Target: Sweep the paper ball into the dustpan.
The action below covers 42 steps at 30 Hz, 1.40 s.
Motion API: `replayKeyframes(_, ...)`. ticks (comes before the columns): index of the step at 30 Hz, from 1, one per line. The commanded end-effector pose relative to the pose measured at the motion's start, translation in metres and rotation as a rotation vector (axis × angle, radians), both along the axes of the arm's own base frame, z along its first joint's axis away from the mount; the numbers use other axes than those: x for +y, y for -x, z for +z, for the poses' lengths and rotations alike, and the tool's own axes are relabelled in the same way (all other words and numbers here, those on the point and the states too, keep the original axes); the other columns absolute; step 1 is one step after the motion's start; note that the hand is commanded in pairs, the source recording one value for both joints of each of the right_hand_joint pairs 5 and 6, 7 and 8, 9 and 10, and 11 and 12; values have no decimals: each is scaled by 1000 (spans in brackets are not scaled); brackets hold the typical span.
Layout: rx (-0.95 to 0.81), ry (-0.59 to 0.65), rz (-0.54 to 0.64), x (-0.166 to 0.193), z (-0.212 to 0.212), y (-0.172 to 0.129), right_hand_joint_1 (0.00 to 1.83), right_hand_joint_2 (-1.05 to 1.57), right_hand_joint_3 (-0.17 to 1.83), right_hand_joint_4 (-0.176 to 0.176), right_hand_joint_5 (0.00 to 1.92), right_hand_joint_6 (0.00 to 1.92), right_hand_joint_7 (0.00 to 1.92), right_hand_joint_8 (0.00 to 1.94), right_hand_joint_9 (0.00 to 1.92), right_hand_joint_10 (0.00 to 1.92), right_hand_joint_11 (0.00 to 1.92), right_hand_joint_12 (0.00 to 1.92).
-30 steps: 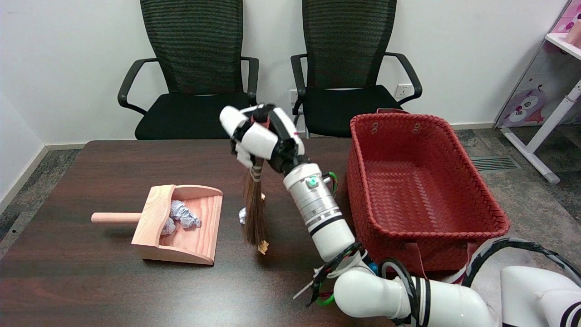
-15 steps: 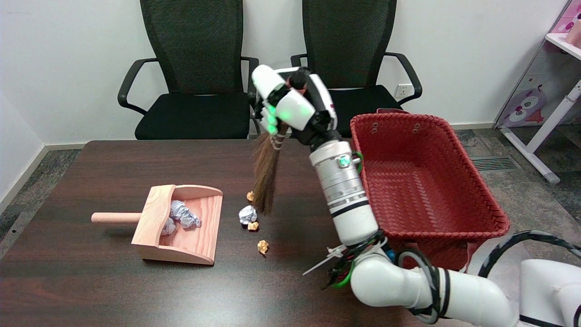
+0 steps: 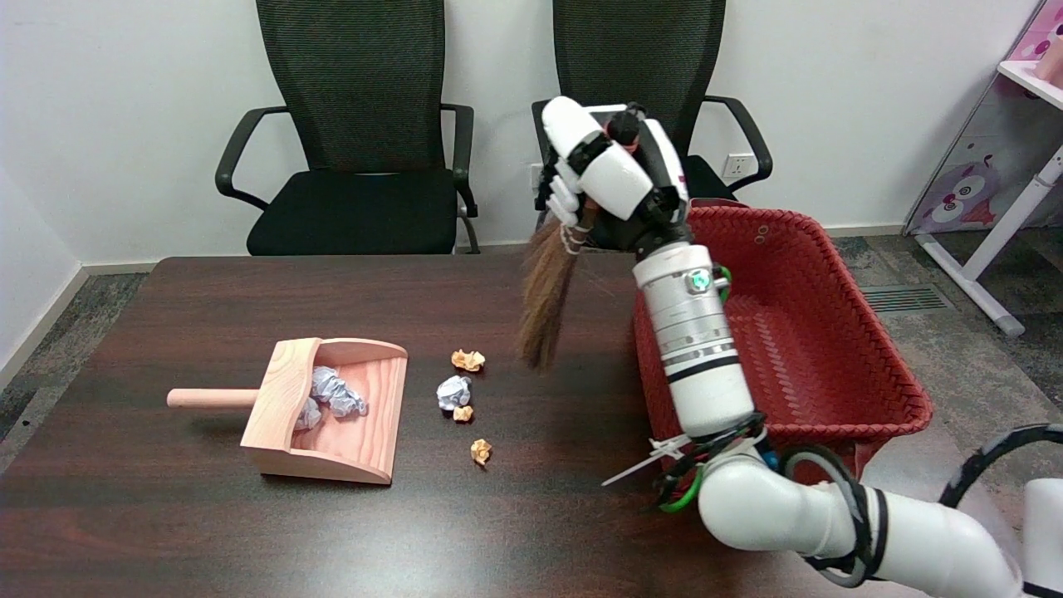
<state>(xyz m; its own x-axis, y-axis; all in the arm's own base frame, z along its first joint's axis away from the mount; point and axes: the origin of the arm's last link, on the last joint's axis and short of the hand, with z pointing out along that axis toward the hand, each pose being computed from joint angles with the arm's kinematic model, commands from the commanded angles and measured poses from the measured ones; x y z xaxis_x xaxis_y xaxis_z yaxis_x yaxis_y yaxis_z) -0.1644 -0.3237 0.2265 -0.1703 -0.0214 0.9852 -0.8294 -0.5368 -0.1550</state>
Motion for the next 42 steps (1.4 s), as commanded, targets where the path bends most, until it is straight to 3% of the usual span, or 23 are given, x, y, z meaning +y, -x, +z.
replayKeyframes(1, 93, 42, -90, 4, 44, 10, 913, 1571, 1322, 160, 1920, 1920, 1920, 1920, 1920, 1920, 1920, 1920)
replayKeyframes(6, 109, 46, -109, 1, 50, 14, 928, 1571, 1309, 165, 1920, 1920, 1920, 1920, 1920, 1920, 1920, 1920)
replayKeyframes(9, 157, 20, -133, -5, 49, 15, 938, 1571, 1272, 147, 1920, 1920, 1920, 1920, 1920, 1920, 1920, 1920)
replayKeyframes(14, 251, -66, -171, -21, 35, 17, 932, 1571, 1240, 162, 1920, 1920, 1920, 1920, 1920, 1920, 1920, 1920)
replayKeyframes(18, 393, -162, -173, -35, 13, 17, 946, 1571, 1231, 158, 1920, 1920, 1920, 1920, 1920, 1920, 1920, 1920)
replayKeyframes(24, 621, -205, -146, -49, -13, 17, 950, 1571, 1224, 166, 1920, 1920, 1920, 1920, 1920, 1920, 1920, 1920)
replayKeyframes(26, 716, -205, -134, -53, -22, 15, 948, 1571, 1120, 150, 1920, 1920, 1920, 1920, 1920, 1920, 1920, 1920)
replayKeyframes(27, 779, -207, -127, -55, -27, 14, 969, 1571, 1083, 78, 1920, 1920, 1920, 1920, 1920, 1920, 1920, 1920)
replayKeyframes(28, 826, -211, -124, -56, -32, 13, 975, 1571, 1063, 60, 1920, 1920, 1920, 1920, 1920, 1920, 1920, 1920)
replayKeyframes(34, 987, -211, -92, -58, -53, 12, 987, 1571, 868, 46, 1920, 1920, 1920, 1920, 1920, 1920, 1920, 1920)
replayKeyframes(42, 996, -247, -118, -63, -72, 25, 989, 1571, 625, 38, 1920, 1920, 1920, 1920, 1920, 1920, 1920, 1920)
